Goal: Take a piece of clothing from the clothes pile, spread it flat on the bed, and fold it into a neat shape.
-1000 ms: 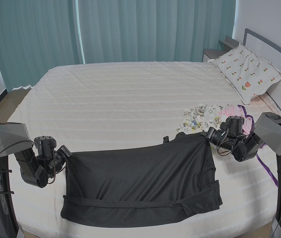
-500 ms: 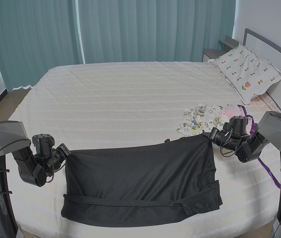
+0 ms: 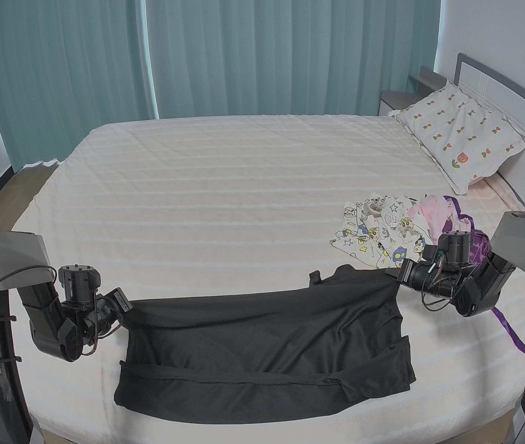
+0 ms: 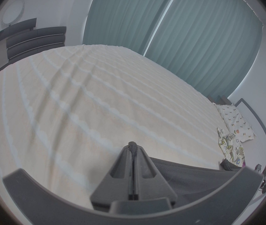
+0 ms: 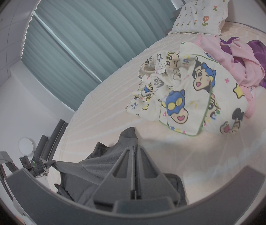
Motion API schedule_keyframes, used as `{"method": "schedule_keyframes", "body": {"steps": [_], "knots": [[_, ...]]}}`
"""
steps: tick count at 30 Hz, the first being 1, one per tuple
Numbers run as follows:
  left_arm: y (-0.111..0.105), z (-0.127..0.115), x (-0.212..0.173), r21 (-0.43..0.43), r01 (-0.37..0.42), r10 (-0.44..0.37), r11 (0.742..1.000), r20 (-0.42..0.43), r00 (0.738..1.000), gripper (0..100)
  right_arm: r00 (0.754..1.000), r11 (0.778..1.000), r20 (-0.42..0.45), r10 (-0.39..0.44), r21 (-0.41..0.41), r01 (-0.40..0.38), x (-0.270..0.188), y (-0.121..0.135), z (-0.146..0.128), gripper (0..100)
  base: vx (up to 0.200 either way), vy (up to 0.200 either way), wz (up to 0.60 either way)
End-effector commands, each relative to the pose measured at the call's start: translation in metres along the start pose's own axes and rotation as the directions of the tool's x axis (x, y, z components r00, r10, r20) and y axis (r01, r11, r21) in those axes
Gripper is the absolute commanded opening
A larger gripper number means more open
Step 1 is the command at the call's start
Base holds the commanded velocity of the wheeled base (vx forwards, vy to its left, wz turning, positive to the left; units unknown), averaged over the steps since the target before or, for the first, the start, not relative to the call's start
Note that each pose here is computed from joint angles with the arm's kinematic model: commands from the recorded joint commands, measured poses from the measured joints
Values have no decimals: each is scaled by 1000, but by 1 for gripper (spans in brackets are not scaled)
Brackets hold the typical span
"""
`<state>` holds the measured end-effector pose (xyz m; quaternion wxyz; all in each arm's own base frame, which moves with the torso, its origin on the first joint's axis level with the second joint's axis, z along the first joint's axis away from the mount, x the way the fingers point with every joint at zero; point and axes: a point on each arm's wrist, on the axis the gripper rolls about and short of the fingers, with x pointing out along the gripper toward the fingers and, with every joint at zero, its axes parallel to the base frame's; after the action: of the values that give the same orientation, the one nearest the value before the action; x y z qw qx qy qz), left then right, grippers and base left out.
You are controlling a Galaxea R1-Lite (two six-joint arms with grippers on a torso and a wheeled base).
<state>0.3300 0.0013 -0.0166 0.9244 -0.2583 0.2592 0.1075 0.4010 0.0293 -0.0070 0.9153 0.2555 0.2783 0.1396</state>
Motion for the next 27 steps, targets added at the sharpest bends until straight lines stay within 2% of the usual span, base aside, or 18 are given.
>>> {"method": "schedule_keyframes", "body": {"steps": [1, 9, 15, 24, 27], "knots": [[6, -8, -8, 11, -21, 21, 1000, -34, 999, 0, 999, 999, -33, -8, -32, 7, -13, -2, -11, 0, 0, 0, 0], [16, -24, -30, 25, -17, 20, 1000, -144, 989, 0, 992, 993, -120, -31, -116, 17, -30, -12, -42, 0, 0, 0, 0], [27, -39, -43, 128, -31, 59, 991, -222, 973, 0, 983, 986, -176, -53, -167, 23, -40, -15, -58, 0, 0, 0, 0], [37, -53, -55, 218, -21, 87, 976, -298, 951, 0, 968, 972, -241, -74, -233, 16, -50, -17, -75, 0, 0, 0, 0], [38, -57, -54, 223, -25, 95, 975, -313, 945, 0, 965, 969, -249, -77, -249, 13, -50, -18, -77, 0, 0, 0, 0]]}}
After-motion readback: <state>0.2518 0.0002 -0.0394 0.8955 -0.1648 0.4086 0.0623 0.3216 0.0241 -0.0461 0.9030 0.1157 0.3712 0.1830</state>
